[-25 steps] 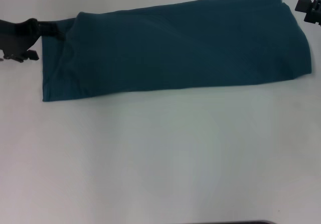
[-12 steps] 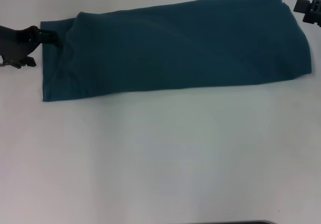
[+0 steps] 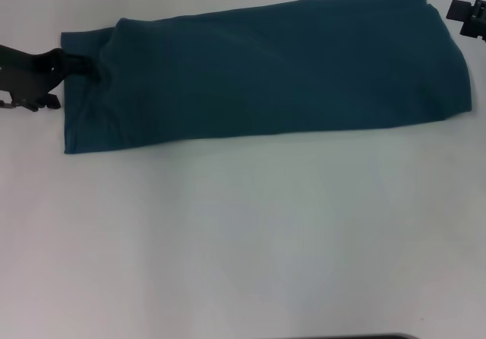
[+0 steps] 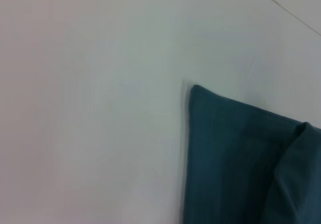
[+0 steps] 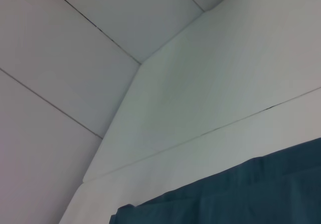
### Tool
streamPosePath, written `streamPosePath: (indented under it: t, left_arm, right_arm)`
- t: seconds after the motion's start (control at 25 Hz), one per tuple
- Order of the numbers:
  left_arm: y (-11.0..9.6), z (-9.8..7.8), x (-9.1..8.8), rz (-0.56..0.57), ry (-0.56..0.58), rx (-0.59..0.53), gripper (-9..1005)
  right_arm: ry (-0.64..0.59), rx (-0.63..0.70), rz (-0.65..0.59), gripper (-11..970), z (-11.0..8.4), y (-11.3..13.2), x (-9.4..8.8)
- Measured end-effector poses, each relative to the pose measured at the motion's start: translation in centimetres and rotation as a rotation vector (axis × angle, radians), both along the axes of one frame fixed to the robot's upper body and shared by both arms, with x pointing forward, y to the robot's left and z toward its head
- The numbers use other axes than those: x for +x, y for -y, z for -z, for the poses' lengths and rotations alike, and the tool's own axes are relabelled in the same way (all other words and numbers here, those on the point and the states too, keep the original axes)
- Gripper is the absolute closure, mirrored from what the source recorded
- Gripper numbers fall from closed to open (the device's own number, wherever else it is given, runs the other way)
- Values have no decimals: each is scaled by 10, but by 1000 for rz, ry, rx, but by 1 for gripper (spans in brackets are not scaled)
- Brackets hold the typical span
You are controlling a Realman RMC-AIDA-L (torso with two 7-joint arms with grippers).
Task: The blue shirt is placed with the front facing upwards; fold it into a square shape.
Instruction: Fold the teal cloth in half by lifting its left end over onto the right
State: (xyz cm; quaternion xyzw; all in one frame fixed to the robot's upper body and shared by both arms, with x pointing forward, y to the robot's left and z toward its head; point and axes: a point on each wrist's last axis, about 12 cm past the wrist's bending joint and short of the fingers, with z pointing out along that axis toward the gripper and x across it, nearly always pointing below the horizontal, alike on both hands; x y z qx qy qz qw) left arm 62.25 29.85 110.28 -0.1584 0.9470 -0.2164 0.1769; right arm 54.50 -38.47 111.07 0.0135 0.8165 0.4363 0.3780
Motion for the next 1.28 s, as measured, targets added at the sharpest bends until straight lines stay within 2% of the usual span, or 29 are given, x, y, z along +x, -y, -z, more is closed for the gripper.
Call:
streamPosePath:
  t: [0.64,1.28]
  left_arm:
    - [16,0,0,39,-14,-19,61]
    - [42,-12,5,127,-20,-96,156]
  right_arm:
    - [2,-1,4,94,-1,2,0]
    - [4,-6,7,97,-1,2,1]
